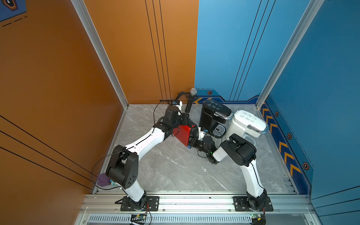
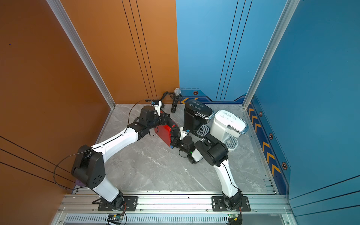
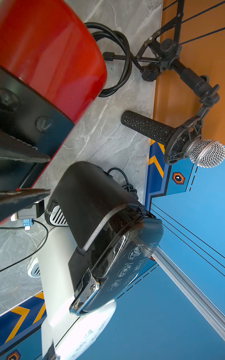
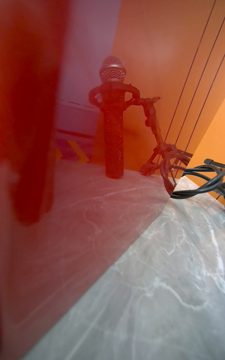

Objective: Wipe the surface of a coffee machine
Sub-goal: Adjust the coffee machine at the center of the board.

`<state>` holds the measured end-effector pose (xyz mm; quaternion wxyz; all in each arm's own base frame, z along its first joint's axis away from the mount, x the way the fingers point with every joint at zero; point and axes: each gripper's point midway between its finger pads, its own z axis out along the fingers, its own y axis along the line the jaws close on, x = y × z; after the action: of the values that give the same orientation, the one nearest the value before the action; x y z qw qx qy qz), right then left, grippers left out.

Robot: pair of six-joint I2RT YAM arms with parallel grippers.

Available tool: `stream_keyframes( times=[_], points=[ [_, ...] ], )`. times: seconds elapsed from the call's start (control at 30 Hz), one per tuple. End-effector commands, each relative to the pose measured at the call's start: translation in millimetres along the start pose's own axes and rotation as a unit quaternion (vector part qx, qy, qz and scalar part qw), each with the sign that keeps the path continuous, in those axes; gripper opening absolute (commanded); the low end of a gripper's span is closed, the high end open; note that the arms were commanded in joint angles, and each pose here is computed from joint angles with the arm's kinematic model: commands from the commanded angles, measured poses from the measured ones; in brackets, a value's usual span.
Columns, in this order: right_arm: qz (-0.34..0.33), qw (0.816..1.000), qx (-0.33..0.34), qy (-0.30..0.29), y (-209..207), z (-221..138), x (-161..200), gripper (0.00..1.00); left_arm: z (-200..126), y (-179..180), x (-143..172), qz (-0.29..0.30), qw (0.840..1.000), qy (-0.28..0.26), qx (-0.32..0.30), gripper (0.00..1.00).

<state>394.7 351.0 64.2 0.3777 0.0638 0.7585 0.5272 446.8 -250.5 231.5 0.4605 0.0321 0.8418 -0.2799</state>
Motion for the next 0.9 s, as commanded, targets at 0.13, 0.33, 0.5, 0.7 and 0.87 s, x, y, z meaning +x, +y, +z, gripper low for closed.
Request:
stream_keyframes(
  times=[0.13, 0.33, 0.5, 0.7, 0.87],
  points=[
    [-0.047, 0.98, -0.16, -0.106, 135.1, -40.7, -77.1, 0.0, 2.7, 39.5, 83.7, -0.019, 0.989, 0.132, -0.062, 0.27],
    [-0.044, 0.978, -0.168, -0.115, 145.3, -60.1, -85.7, 0.0, 0.4, 40.2, 81.8, -0.019, 0.989, 0.13, -0.062, 0.26],
    [-0.025, 0.99, -0.096, -0.099, 94.3, -70.3, -66.7, 0.0, -3.1, 43.7, 80.8, -0.019, 0.99, 0.127, -0.066, 0.27],
    [-0.008, 0.998, 0.014, -0.061, 22.6, -64.7, -35.9, 0.0, 0.2, 45.2, 84.8, -0.022, 0.989, 0.13, -0.066, 0.27],
    [0.022, 0.999, 0.0, -0.044, -2.1, -29.9, -18.5, 0.0, 3.5, 40.3, 85.1, -0.027, 0.989, 0.133, -0.058, 0.26]
  ],
)
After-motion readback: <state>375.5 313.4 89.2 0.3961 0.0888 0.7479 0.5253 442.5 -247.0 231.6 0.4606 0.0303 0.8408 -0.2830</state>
